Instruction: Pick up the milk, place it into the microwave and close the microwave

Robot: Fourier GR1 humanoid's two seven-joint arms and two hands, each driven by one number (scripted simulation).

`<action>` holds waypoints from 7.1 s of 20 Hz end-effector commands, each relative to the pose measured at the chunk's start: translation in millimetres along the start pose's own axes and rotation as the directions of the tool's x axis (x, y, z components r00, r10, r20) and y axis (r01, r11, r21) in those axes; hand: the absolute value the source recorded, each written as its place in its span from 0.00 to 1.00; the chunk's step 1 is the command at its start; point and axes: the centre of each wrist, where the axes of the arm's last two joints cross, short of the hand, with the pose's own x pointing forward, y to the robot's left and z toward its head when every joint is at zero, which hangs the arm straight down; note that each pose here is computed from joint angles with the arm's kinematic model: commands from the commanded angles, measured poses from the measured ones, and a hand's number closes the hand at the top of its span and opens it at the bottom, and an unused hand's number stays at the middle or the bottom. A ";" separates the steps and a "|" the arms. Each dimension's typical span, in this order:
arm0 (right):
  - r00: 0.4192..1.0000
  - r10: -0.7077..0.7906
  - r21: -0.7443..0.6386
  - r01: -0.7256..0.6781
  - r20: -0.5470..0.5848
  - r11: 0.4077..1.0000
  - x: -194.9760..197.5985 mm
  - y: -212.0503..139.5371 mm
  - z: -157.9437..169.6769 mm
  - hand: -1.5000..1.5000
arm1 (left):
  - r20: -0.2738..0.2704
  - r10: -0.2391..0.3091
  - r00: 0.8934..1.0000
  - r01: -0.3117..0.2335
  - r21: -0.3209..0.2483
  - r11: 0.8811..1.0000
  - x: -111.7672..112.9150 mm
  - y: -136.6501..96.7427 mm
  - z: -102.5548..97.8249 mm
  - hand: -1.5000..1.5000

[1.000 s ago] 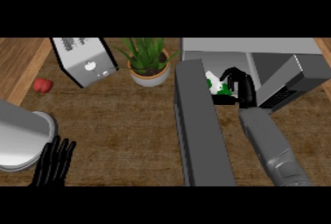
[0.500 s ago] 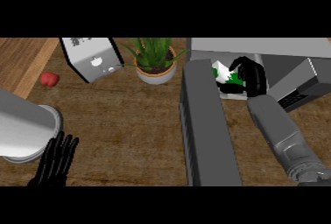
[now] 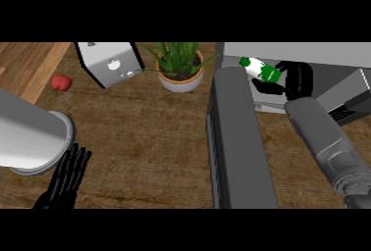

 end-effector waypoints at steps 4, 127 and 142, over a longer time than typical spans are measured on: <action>0.997 0.078 -0.002 -0.078 0.012 0.997 2.8 -7.3 -10.7 0.00 | -0.010 -0.026 1.000 0.026 -0.029 0.999 -1.5 1.8 -0.1 0.00; 0.320 -0.947 0.590 0.759 0.030 0.275 -30.8 -189.6 124.7 0.00 | 0.113 -0.079 0.990 0.101 -0.201 0.974 -13.7 -236.5 -213.5 0.00; 0.305 -0.952 0.642 0.724 0.030 0.253 -18.0 -202.8 97.5 0.00 | 0.150 -0.092 0.984 0.117 -0.165 0.979 -14.6 -235.3 -228.6 0.00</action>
